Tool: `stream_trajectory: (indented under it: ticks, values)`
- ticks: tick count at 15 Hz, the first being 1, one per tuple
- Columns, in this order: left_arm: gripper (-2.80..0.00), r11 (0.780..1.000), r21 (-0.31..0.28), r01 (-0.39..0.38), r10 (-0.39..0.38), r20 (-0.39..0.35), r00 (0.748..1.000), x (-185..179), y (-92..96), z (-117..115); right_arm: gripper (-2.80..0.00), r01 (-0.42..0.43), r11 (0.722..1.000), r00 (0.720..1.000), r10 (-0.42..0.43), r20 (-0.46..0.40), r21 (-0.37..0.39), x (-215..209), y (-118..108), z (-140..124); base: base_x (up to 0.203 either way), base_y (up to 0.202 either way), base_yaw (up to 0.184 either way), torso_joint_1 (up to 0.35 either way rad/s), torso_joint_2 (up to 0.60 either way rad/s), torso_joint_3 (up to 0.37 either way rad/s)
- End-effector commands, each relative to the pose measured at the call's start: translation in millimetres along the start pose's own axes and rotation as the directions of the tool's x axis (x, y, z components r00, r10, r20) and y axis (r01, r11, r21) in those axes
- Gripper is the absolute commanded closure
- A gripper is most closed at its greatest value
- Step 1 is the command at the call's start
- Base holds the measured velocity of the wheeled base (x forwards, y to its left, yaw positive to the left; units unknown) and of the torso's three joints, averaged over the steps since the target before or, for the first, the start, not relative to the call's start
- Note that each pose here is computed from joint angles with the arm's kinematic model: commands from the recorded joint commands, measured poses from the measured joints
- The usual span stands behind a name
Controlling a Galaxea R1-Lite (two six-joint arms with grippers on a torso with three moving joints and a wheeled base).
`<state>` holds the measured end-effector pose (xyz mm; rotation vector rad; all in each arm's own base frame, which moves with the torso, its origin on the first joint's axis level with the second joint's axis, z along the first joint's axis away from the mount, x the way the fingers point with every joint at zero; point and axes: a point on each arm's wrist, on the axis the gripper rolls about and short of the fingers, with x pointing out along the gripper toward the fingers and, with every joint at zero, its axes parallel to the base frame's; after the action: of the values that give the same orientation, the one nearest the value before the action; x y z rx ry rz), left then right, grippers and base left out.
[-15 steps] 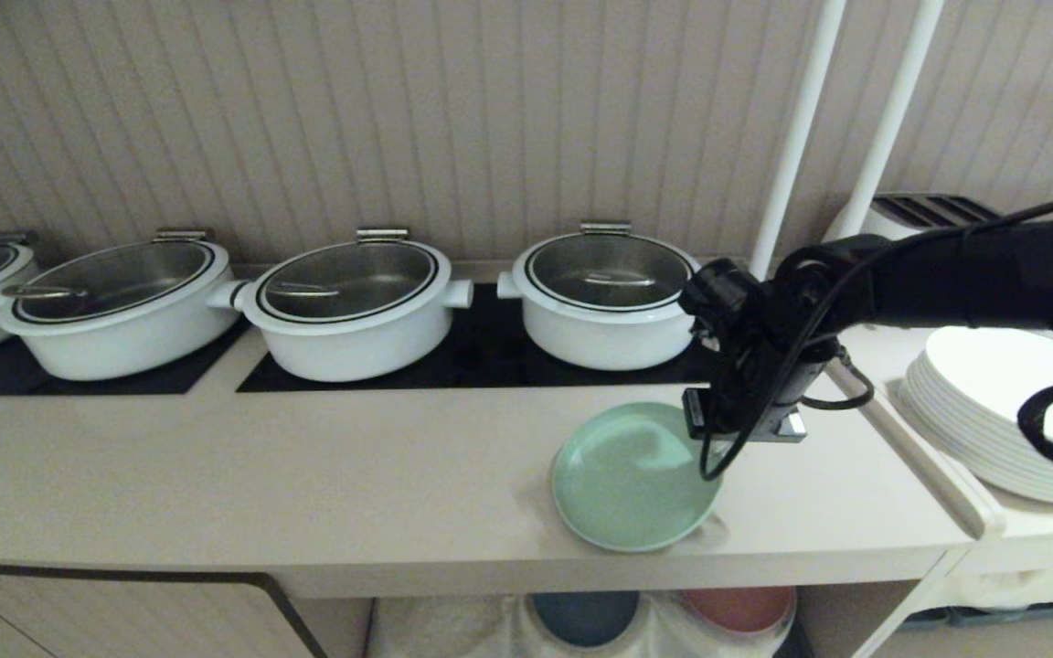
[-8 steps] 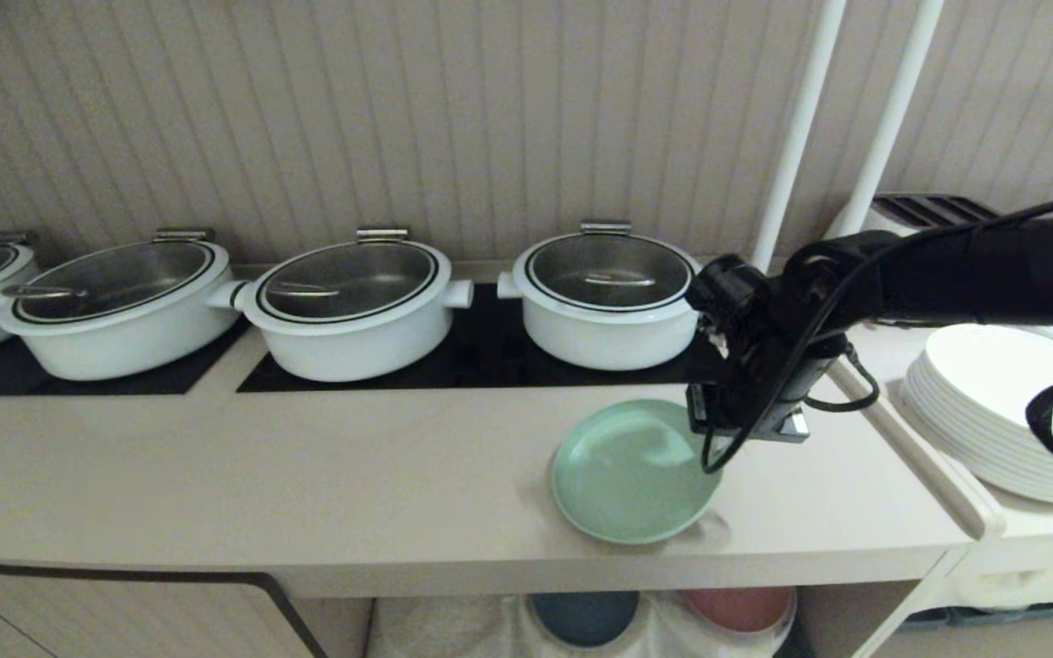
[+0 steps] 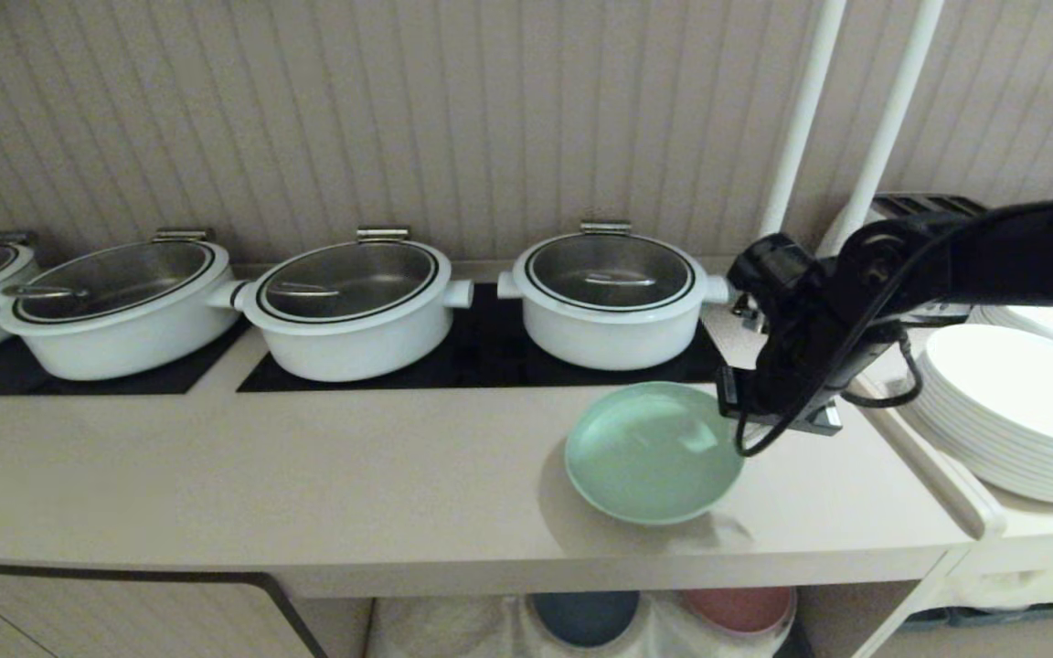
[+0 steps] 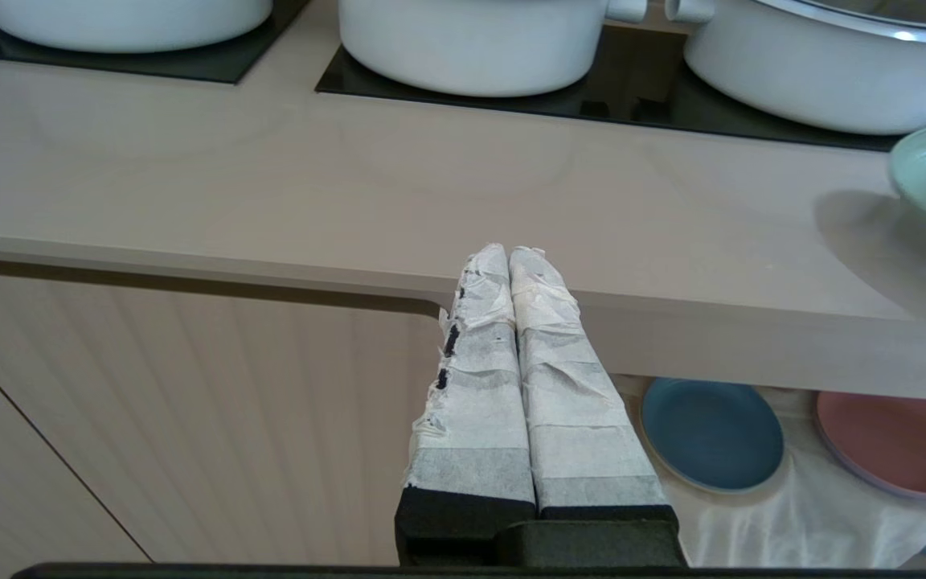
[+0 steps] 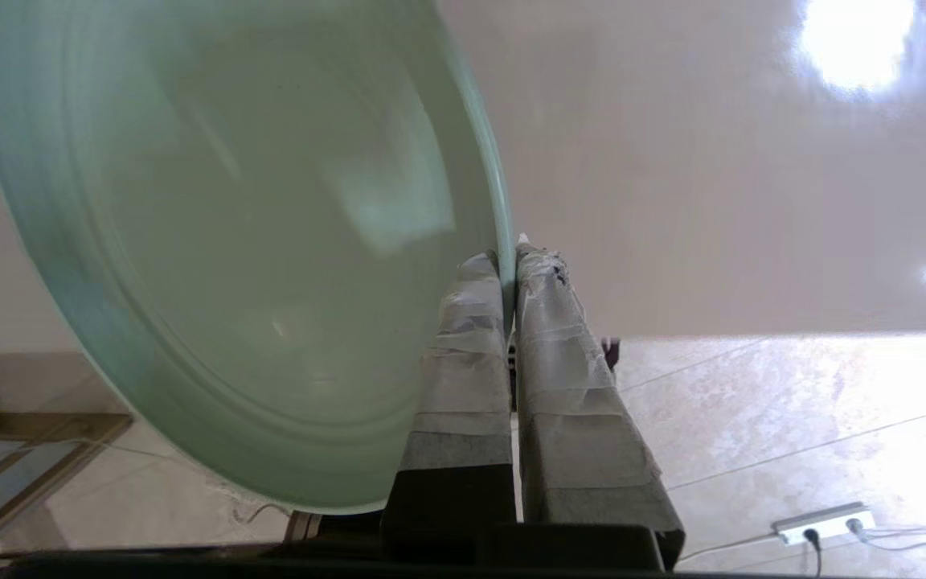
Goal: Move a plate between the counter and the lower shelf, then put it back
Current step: Pick up the plate, then put the plate in the cupboard
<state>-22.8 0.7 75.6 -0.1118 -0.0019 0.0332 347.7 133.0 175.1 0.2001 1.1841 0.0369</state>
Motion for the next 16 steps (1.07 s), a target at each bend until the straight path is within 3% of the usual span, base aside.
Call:
stream_trajectory:
  ticks: [1, 7, 16]
  values:
    - [0.0, 1.0, -0.002, 0.0, 0.0, 0.002, 1.0, -0.1, 0.0, 0.3, 0.0, -0.01, 1.0, 1.0, 0.01, 0.011, 0.018, -14.5, -9.4, -4.9, 0.0, 0.0, 0.0, 0.0, 0.0, 0.0]
    - [0.0, 1.0, 0.0, -0.001, 0.001, 0.0, 1.0, 0.0, 0.0, -0.1, 0.0, -0.046, 0.998, 0.998, 0.044, 0.046, 0.043, -37.6, -31.3, -27.0, 0.0, 0.0, 0.0, 0.0, 0.0, 0.0]
    - [0.0, 1.0, 0.0, 0.0, 0.0, 0.001, 1.0, -0.1, 0.0, 0.2, 0.0, -0.061, 0.997, 0.997, 0.058, 0.048, 0.047, -72.1, -60.2, -90.7, 0.0, 0.0, 0.0, 0.0, 0.0, 0.0]
